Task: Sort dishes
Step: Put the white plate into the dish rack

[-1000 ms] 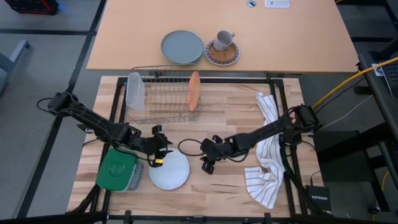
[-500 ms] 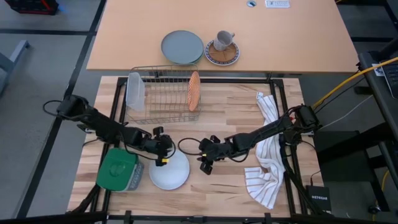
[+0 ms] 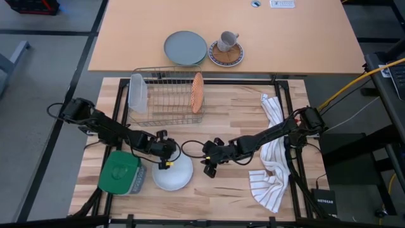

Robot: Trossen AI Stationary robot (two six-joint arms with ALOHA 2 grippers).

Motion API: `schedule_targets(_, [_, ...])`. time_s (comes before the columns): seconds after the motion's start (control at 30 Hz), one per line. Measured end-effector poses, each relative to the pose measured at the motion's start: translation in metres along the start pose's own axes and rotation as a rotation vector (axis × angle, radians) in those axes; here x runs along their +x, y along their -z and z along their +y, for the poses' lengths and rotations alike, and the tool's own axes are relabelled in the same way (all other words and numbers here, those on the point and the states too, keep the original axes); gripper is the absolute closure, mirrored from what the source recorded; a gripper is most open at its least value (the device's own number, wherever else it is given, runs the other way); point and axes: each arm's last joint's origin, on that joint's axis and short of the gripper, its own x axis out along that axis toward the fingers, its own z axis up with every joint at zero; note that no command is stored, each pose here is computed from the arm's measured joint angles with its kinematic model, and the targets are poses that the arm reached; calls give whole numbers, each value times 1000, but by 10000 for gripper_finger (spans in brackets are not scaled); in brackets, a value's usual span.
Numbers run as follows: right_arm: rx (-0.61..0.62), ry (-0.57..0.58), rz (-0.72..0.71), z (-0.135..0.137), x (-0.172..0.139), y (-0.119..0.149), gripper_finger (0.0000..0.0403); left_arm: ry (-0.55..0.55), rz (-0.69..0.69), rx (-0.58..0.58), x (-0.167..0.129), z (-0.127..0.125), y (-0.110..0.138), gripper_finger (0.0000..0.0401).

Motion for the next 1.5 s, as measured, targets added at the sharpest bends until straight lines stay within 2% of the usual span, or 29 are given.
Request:
schedule_targets(0.17, [0, 0, 0, 0, 0, 0, 278, -1, -13, 24, -1, 0, -1, 381])
schedule_targets(0.23, [0, 0, 0, 0, 0, 0, 278, 3, -23, 16, -1, 0, -2, 391])
schedule_targets(0.4, [0, 0, 0, 0, 0, 0, 278, 3, -64, 24, -1, -2, -6, 387])
schedule_targets(0.8, [0, 0, 0, 0, 0, 0, 278, -126, -166, 111, -10, -2, -28, 398])
schedule_targets(1.0, [0, 0, 0, 0, 0, 0, 278, -107, -234, 141, -15, -6, -41, 399])
schedule_targets(1.13, [0, 1, 0, 0, 0, 0, 278, -42, -277, 210, -17, -10, -46, 399])
schedule_targets(1.27, [-1, 2, 3, 0, 0, 0, 278, -28, -294, 257, -18, -14, -46, 400])
schedule_targets(1.5, [-96, 4, 5, -1, 0, 0, 278, 7, -306, 427, -22, -27, -42, 400])
